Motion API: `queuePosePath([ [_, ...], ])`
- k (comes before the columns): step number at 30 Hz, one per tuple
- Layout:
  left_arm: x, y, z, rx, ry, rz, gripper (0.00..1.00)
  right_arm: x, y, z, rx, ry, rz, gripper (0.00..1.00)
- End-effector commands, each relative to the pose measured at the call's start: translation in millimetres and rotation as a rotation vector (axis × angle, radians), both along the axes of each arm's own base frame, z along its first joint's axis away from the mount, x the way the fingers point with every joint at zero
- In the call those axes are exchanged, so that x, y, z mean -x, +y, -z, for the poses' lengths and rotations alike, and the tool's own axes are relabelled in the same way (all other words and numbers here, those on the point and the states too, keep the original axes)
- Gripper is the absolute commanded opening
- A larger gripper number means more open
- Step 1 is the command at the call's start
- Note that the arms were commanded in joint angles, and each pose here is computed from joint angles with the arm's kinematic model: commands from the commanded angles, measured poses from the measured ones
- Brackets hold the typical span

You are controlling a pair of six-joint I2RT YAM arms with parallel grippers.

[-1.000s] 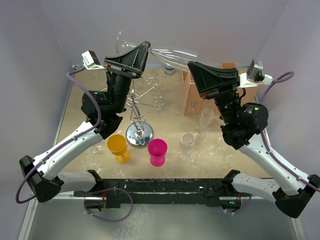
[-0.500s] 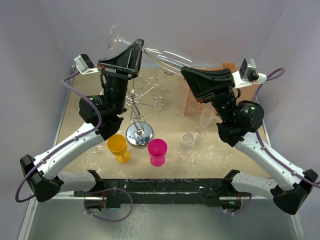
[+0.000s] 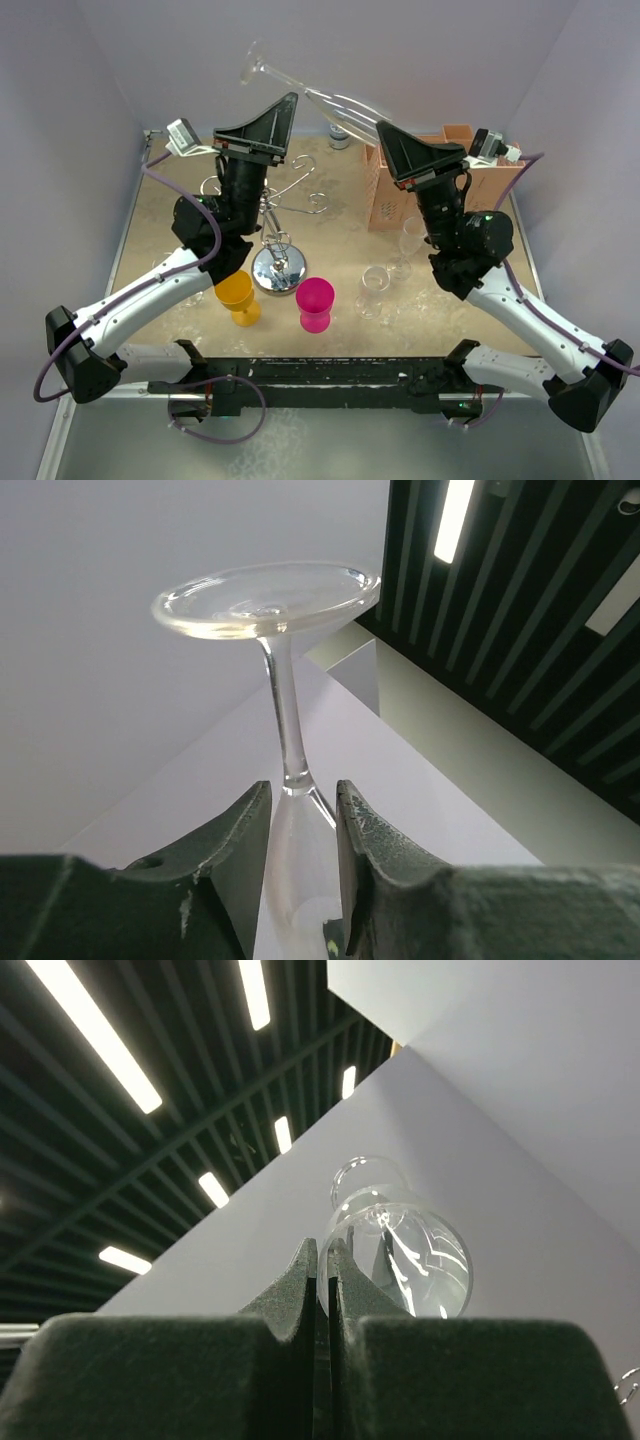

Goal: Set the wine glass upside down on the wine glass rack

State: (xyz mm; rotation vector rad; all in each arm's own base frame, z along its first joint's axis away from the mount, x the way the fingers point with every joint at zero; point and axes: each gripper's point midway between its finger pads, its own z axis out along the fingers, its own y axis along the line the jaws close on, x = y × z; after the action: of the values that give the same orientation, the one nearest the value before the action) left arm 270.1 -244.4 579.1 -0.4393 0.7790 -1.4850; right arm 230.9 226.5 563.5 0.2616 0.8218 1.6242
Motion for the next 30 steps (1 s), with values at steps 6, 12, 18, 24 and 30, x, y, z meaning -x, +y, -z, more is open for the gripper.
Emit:
queuePosePath([
  [6,4.6,4.6,-7.1,-0.063,-0.031,-0.06,0.37,14.6,-18.4,-30.1,-0.127,-0.022,-0.039,0.0],
  [12,-0.1,5.6,-7.4,-0.06,-0.026,-0.086,0.42,21.9,-15.3,-31.5,-0.103,-0.042,-0.065,0.0],
  [18,2.4,3.4,-17.0,-0.062,-0.06,-0.086,0.34,23.3,-9.2,-25.9,-0.08,-0.034,-0.095,0.0],
  [24,3.6,8.2,-20.0,-0.05,-0.063,-0.1,0.3,25.8,-8.3,-20.2,-0.079,-0.028,-0.117,0.0],
  [30,4.2,16.0,-22.2,-0.036,-0.057,-0.124,0.23,27.6,-6.5,-8.1,-0.071,-0.007,-0.139,0.0],
])
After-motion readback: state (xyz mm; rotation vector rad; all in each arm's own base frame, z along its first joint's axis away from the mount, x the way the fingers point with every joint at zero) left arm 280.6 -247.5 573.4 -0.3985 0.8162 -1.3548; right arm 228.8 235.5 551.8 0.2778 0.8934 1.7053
